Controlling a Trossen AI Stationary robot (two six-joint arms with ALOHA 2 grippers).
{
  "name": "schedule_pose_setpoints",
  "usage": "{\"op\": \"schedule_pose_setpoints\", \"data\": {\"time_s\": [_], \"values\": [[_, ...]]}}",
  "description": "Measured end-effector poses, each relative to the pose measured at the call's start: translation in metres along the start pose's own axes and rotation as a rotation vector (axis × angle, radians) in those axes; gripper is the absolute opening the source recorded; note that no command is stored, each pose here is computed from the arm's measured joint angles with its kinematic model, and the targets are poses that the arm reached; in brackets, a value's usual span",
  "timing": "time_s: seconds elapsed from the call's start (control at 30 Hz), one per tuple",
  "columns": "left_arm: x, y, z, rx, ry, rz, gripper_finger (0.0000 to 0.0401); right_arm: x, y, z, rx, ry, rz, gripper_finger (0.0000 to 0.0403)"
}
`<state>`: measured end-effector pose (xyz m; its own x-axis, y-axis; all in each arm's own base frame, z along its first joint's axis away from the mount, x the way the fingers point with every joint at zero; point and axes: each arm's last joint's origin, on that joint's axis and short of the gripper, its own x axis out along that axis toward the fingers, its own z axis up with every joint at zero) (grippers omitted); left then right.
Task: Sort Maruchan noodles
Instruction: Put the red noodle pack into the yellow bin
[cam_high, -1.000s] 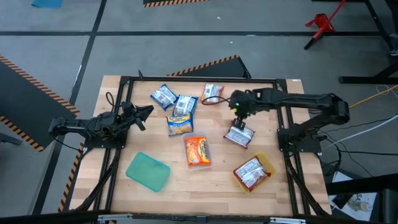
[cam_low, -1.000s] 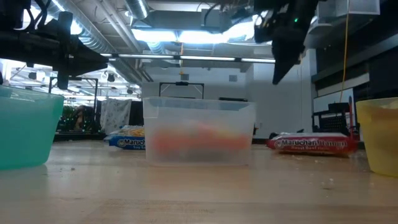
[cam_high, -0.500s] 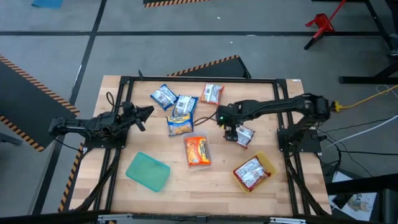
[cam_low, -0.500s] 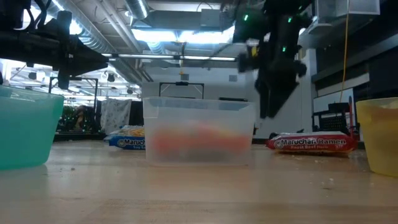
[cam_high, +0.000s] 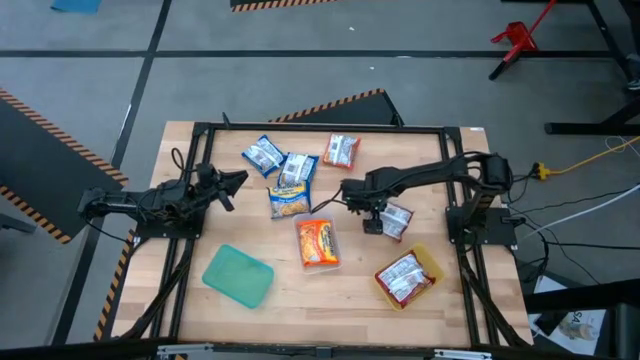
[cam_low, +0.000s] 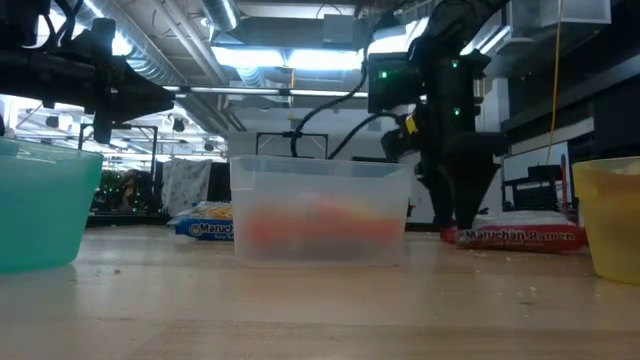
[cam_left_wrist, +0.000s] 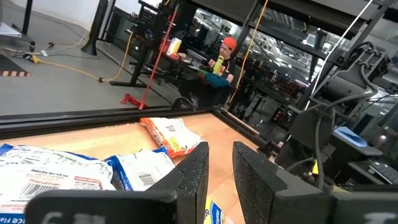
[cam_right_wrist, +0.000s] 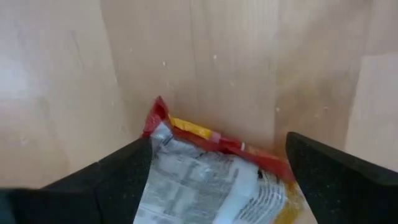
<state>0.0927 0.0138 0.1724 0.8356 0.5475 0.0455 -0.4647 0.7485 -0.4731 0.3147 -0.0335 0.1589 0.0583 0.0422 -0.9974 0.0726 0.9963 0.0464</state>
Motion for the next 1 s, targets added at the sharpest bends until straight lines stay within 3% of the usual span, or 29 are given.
{"op": "schedule_pose_setpoints", "data": {"time_s": [0.2, 0.47, 0.8, 0.9, 1.0], "values": [[0.000, 0.000, 0.000, 0.001, -0.001, 0.002, 0.0066, -0.019, 0.008, 0.001, -0.016, -0.047, 0.087, 0.0349], [0.000, 0.000, 0.000, 0.000, -0.001, 0.003, 0.0066, -0.010, 0.034, -0.003, -0.159, -0.072, -0.006, 0.0349], [0.000, 0.000, 0.000, -0.001, -0.001, 0.003, 0.0066, 0.013, 0.022, -0.020, -0.130, -0.025, -0.073, 0.0346], [0.000, 0.000, 0.000, -0.003, -0.001, 0.003, 0.0066, 0.020, 0.022, -0.026, -0.128, -0.013, -0.056, 0.0323], [0.000, 0.000, 0.000, -0.003, -0.001, 0.003, 0.0066, 0.022, 0.023, -0.028, -0.108, -0.018, -0.053, 0.0274]]}}
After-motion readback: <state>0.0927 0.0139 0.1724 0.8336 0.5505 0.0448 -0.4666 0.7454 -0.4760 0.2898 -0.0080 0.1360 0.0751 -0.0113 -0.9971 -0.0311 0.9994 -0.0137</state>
